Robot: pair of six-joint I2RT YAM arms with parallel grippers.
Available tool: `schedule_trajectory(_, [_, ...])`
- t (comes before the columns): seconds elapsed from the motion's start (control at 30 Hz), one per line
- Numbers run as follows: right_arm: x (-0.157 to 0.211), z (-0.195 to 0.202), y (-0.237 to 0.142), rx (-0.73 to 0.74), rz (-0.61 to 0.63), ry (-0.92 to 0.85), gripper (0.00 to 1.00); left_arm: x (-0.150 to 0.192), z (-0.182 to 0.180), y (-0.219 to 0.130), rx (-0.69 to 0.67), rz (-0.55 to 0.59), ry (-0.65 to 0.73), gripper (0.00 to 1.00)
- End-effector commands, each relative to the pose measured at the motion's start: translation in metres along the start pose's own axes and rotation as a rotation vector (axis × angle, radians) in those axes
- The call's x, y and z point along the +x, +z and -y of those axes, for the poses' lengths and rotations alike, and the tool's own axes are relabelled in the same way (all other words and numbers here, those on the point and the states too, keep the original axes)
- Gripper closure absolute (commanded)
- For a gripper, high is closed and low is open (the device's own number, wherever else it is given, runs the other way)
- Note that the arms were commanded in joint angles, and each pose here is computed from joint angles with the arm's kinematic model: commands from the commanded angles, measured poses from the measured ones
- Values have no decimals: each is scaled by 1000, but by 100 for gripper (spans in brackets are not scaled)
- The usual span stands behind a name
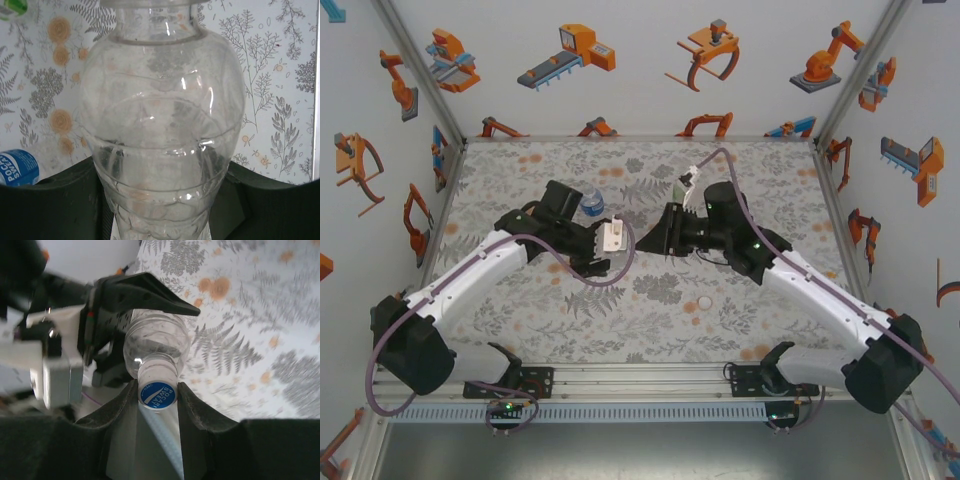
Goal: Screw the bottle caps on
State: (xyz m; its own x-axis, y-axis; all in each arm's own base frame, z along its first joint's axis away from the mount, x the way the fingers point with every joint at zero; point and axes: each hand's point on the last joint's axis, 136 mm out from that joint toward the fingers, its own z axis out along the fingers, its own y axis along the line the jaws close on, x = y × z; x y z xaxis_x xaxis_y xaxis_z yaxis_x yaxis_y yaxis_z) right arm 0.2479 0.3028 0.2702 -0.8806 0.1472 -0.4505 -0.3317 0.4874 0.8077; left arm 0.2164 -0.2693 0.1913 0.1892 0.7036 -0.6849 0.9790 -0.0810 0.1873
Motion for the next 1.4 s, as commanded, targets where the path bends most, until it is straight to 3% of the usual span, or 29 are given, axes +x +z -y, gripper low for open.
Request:
schedule_trajectory(0.0, [9, 36, 13, 125, 26, 463, 99, -50, -9, -11, -42, 180, 70, 100])
schedule_trajectory(0.13, [5, 24, 18, 69, 5, 497, 89, -50, -11, -11, -47, 175, 60, 100])
schedule_trajectory(0.27, [-6, 14, 13, 69, 7, 405, 75, -50, -11, -10, -43, 179, 63, 100])
schedule_trajectory(0.43, [-30, 2, -14, 50, 79, 164, 43, -50, -9, -10, -34, 183, 65, 100])
schedule_trajectory(0.57, [-43, -15, -38, 34, 133, -114, 30, -51, -6, -10, -23, 189, 72, 100])
schedule_trajectory(0.77, [-42, -57, -62, -64, 160, -620, 31, -52, -1, -10, 7, 201, 83, 100])
schedule_trajectory(0.9, [-15, -83, -73, -233, 140, -1006, 31, -54, 4, -10, 33, 216, 89, 100])
schedule_trajectory(1.07, [20, -84, -77, -362, 95, -1379, 35, -54, 6, -10, 48, 220, 88, 100])
schedule_trajectory(1.2, [30, -80, -74, -406, 90, -1510, 38, -56, 8, -11, 60, 226, 86, 100])
schedule_trajectory(1.37, [32, -78, -64, -437, 65, -1517, 44, -56, 9, -12, 63, 226, 87, 100])
